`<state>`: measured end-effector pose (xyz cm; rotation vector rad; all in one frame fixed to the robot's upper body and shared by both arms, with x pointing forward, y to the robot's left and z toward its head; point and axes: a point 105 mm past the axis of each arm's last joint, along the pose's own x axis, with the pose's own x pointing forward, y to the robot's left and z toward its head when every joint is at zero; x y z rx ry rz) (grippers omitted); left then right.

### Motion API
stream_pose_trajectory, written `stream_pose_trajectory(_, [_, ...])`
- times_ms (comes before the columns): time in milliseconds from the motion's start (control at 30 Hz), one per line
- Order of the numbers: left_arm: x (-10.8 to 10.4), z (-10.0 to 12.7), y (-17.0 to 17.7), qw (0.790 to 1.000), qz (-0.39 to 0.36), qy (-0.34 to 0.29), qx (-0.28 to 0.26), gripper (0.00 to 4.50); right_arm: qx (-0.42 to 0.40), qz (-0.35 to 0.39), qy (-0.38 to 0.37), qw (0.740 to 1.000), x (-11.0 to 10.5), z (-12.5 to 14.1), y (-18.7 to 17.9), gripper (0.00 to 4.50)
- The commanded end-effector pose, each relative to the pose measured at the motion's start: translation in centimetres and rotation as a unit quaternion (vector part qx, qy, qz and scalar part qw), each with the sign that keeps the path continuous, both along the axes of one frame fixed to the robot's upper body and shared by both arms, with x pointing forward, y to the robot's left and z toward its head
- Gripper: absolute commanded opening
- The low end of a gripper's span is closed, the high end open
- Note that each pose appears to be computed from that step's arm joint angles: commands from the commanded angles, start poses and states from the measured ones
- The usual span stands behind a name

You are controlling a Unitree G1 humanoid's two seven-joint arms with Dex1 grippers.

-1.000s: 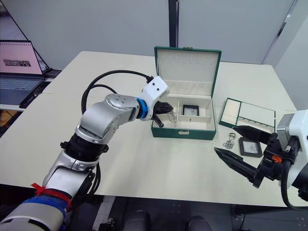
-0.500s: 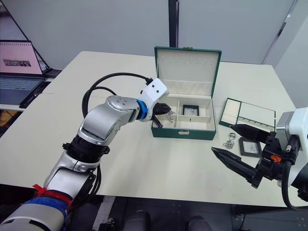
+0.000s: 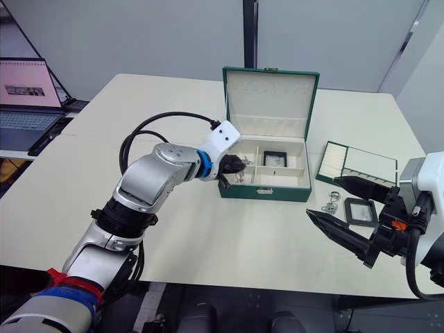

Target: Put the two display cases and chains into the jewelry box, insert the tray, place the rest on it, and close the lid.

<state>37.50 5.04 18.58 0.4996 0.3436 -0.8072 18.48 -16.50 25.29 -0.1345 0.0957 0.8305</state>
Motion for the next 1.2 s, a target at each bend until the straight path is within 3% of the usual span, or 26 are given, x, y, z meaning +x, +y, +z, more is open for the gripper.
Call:
stream_pose_trajectory(33, [0.2, 0.9, 0.1, 1.000, 0.008, -0.020, -0.003, 2.09, -0.006, 0.001, -0.015, 1.000, 0.1, 0.5, 0.0, 4.50])
stream_pose_trajectory(300, [-0.1, 1.6, 0.3, 0.999, 0.000, -0.026, -0.022, 4.47, -0.006, 0.002, -0.013, 1.000, 0.3, 0.4, 0.0, 4.50])
stream_pose_trajectory(400, [-1.9, 2.9, 0.4, 0.994, -0.061, -0.015, -0.088, 4.47, -0.005, -0.003, -0.005, 1.000, 0.5, -0.1, 0.0, 4.50])
stream_pose_trajectory(467, [-3.4, 2.3, 2.6, 0.990, -0.086, 0.007, -0.114, 4.47, -0.005, -0.010, 0.012, 1.000, 0.6, -1.5, 0.0, 4.50])
stream_pose_trajectory(667, [-5.6, 0.7, 8.5, 0.985, -0.086, -0.008, -0.150, 4.47, -0.016, -0.031, 0.051, 0.998, 0.7, -5.5, -0.1, 4.50])
stream_pose_trajectory(900, [-7.6, -0.7, 13.2, 0.986, -0.041, -0.046, -0.152, 4.47, -0.011, -0.037, 0.085, 0.996, -0.2, -8.2, -0.1, 4.50])
stream_pose_trajectory(1067, [-11.1, -2.4, 15.2, 0.986, -0.063, -0.016, -0.153, 4.47, -0.009, -0.040, 0.106, 0.994, -1.1, -9.9, -0.1, 4.50])
stream_pose_trajectory(1200, [-12.0, -2.0, 15.7, 0.985, -0.069, -0.016, -0.157, 4.47, -0.007, -0.040, 0.110, 0.993, -1.2, -10.5, -0.2, 4.50])
